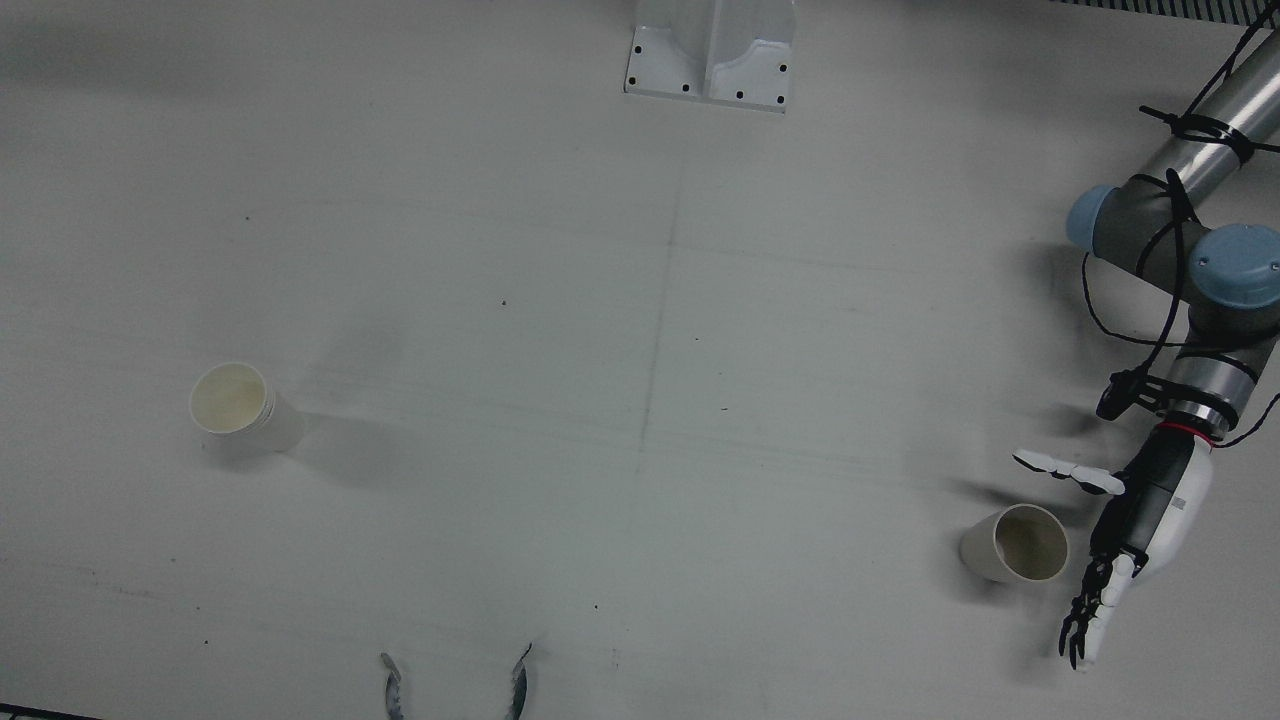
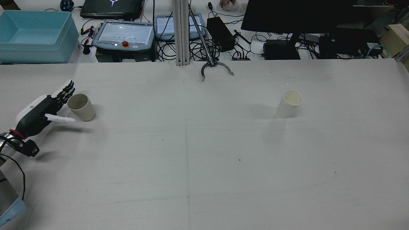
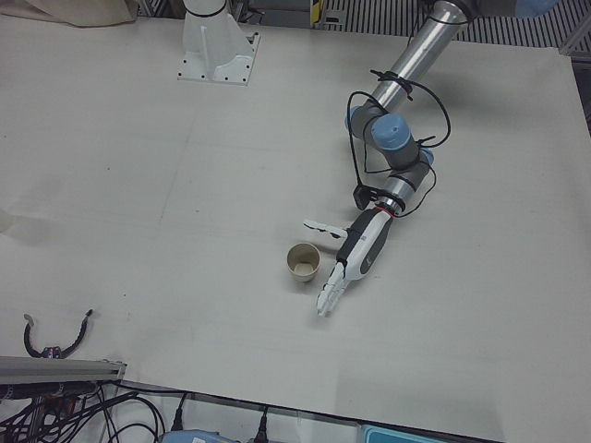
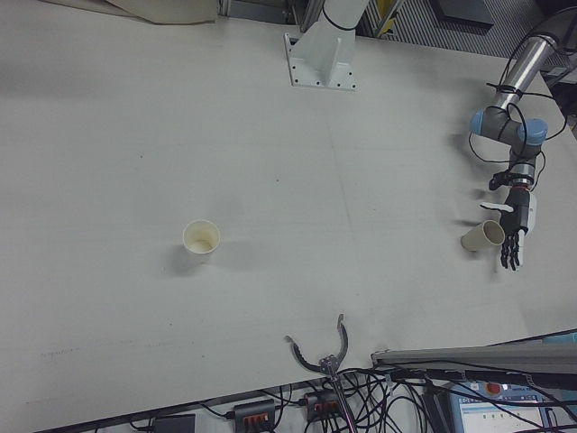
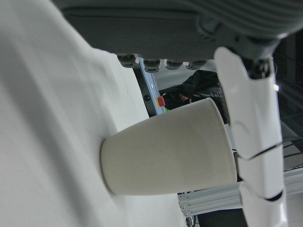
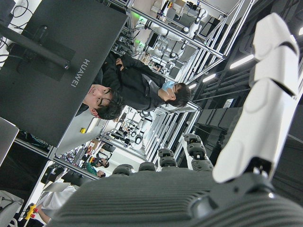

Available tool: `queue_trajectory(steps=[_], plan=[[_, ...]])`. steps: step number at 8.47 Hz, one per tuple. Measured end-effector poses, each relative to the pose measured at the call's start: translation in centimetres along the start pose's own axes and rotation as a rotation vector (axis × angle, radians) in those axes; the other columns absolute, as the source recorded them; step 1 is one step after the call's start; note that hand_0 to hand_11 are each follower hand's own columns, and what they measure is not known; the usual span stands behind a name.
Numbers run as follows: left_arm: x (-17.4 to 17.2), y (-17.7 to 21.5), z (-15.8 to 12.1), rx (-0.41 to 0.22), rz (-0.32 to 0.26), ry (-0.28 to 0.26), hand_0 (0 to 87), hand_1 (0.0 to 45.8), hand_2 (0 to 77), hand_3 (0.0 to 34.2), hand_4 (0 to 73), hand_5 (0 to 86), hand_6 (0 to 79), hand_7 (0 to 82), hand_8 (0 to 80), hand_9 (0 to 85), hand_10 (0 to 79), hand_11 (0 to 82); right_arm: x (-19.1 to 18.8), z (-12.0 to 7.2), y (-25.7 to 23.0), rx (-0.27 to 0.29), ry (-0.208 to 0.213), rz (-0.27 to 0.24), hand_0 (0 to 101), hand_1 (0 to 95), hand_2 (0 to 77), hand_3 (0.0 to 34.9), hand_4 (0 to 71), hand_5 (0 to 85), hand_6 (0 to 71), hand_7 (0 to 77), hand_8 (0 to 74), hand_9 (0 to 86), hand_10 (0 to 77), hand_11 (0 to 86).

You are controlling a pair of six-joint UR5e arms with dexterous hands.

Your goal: Pour water

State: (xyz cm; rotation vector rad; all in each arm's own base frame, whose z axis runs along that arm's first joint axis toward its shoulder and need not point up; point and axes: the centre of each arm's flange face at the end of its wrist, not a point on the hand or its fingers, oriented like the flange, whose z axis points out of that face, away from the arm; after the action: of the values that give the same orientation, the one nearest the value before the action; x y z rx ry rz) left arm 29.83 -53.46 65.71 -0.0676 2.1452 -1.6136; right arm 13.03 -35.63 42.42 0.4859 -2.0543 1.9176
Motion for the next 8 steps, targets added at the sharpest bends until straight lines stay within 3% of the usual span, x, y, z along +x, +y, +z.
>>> queue_trajectory(steps=[8], plan=[[-0.6,1.3,2.7,-0.007,0.029,-0.005,53.0,20.7,6.0,0.0,2.7,0.0,0.0,0.0,2.7,2.7,0.5,3.3,0.5,0.4,-0.3,0.005,0.01,-0.001,47,15.8,16.4,0.0,6.0,1.6,6.0,9.8,0.0,0.5,0.0,1.1]])
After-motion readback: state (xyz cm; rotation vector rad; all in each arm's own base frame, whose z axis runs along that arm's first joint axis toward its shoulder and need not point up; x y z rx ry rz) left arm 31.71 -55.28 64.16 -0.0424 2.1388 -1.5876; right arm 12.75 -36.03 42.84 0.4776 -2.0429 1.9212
